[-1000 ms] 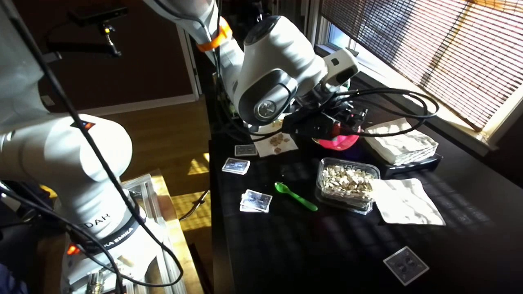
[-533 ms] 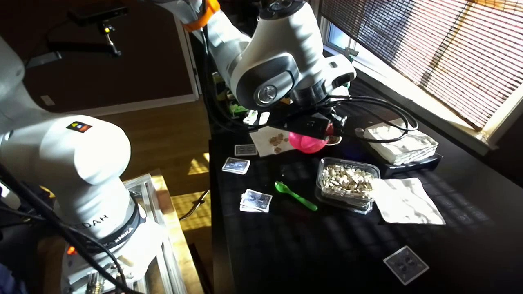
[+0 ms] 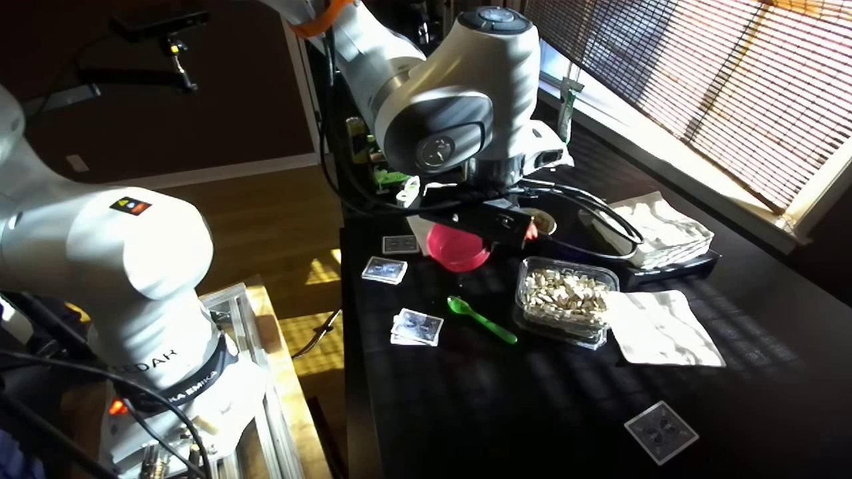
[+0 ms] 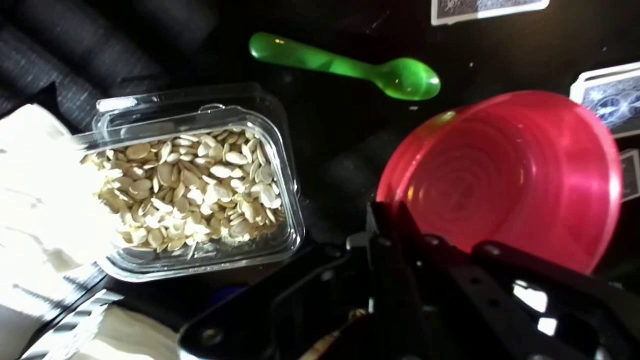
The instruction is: Empty the contents of the pink bowl into the clear container
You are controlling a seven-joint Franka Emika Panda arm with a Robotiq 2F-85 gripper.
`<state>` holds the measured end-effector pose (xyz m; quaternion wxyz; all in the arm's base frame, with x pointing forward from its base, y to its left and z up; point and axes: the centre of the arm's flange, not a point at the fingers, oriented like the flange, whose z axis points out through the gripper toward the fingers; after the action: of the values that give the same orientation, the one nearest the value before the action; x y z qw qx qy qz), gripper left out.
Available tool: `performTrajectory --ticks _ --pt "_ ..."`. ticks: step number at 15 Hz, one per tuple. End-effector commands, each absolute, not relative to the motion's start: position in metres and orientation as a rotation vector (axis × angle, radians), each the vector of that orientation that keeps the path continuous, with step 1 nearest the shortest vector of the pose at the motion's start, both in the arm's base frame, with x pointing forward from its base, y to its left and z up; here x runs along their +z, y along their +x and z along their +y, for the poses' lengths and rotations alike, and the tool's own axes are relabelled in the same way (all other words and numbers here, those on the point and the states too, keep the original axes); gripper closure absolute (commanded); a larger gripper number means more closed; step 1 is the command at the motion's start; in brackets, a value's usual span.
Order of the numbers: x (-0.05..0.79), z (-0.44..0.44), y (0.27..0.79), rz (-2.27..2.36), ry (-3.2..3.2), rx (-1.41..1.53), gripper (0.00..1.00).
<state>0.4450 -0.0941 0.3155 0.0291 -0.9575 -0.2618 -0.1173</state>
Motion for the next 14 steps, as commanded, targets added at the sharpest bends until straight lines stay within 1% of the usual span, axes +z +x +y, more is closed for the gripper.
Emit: performTrajectory --ticks 1,5,14 --pt "0.303 -0.106 0.450 -0.867 -2.940 -0.261 0.99" --pt "0.283 -0.138 0.445 -0.840 -2.980 -0.195 0.99" --pt "0.233 -0.204 0.417 -0.649 -3.063 -0.059 0.99"
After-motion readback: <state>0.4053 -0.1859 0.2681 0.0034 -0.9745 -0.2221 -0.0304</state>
